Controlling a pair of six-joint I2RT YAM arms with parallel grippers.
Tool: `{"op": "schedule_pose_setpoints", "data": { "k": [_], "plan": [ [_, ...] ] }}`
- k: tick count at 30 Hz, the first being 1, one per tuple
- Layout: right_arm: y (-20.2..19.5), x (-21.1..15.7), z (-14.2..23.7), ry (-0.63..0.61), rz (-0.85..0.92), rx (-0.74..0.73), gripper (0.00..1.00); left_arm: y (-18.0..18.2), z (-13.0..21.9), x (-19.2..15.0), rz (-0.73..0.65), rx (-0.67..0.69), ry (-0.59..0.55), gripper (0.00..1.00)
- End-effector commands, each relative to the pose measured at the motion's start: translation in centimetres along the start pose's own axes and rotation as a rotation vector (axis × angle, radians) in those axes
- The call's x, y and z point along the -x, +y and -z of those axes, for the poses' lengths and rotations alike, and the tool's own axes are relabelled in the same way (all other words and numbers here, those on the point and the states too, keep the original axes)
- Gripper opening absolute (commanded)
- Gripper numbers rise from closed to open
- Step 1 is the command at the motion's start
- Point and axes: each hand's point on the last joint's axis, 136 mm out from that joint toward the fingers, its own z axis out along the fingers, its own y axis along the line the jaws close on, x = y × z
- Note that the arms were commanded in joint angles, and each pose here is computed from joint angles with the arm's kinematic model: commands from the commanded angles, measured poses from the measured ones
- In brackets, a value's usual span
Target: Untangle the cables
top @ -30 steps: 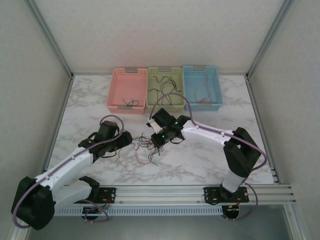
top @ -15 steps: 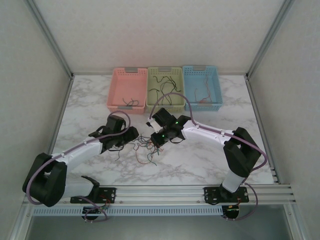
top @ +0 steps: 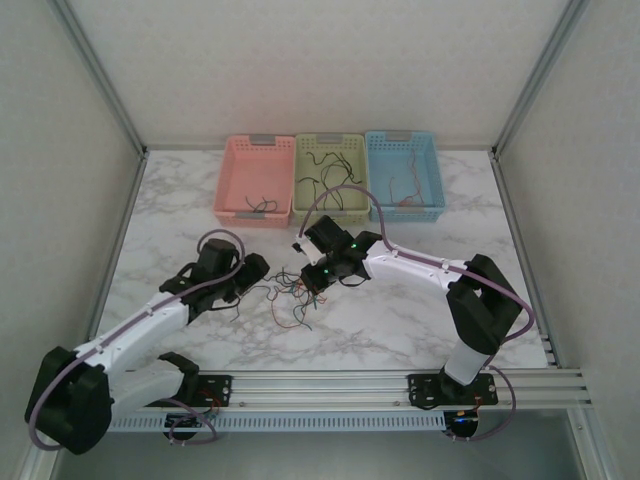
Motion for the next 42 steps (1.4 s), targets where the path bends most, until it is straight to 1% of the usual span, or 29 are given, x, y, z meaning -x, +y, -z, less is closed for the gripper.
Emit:
{"op": "schedule_pose_setpoints", "data": {
  "k": [1, 4, 8, 12, 14, 17, 20, 23, 25, 28, 32, 35, 42],
  "plan": [
    [0.2, 0.3, 0.4, -0.013, -0.011, 0.02, 0.07, -0.2, -1.0, -0.6, 0.087, -0.025, 0.033, 0.74],
    [0.2, 0.3, 0.5, -0.011, -0.014, 0.02, 0.07, -0.6, -1.8, -0.5, 0.095, -0.032, 0.044, 0.71],
    [0.1, 0.2, 0.6, -0.011, -0.014, 0.015, 0.07, -0.5, -2.7, -0.1, 0.089, -0.005, 0.041, 0.66],
    [0.0, 0.1, 0.8, -0.019, -0.018, 0.007, 0.07, -0.5, -2.4, 0.3, 0.045, 0.017, 0.024, 0.68],
    [-0.1, 0.1, 0.9, -0.024, -0.02, -0.001, 0.07, 0.6, -1.2, 0.8, 0.013, 0.075, -0.012, 0.72],
    [-0.3, -0.1, 0.7, -0.02, -0.028, -0.007, 0.06, 2.2, 1.6, 2.2, -0.026, 0.151, -0.111, 0.8],
    [-0.4, -0.3, 0.4, -0.015, -0.035, -0.004, 0.06, 3.2, 3.9, 3.1, -0.06, 0.202, -0.18, 0.82],
    [-0.4, -0.3, 0.2, -0.013, -0.035, 0.0, 0.06, 5.5, 5.2, 3.3, -0.061, 0.3, -0.219, 0.82],
    [-0.4, -0.2, 0.2, -0.017, -0.034, 0.0, 0.06, 6.3, 5.0, 2.9, -0.056, 0.32, -0.212, 0.82],
    [-0.3, -0.1, 0.3, -0.017, -0.032, 0.002, 0.06, 7.1, 3.6, 1.9, -0.04, 0.319, -0.169, 0.81],
    [-0.2, 0.0, 0.4, -0.015, -0.024, 0.001, 0.07, 7.2, 1.7, 1.0, -0.03, 0.311, -0.11, 0.73],
    [-0.4, 0.0, 0.5, -0.015, -0.026, -0.003, 0.06, 7.5, 1.0, 0.8, -0.041, 0.33, -0.097, 0.68],
    [-0.3, 0.0, 0.6, -0.014, -0.026, -0.002, 0.06, 8.0, -1.0, 0.2, -0.057, 0.354, -0.045, 0.62]
  ]
}}
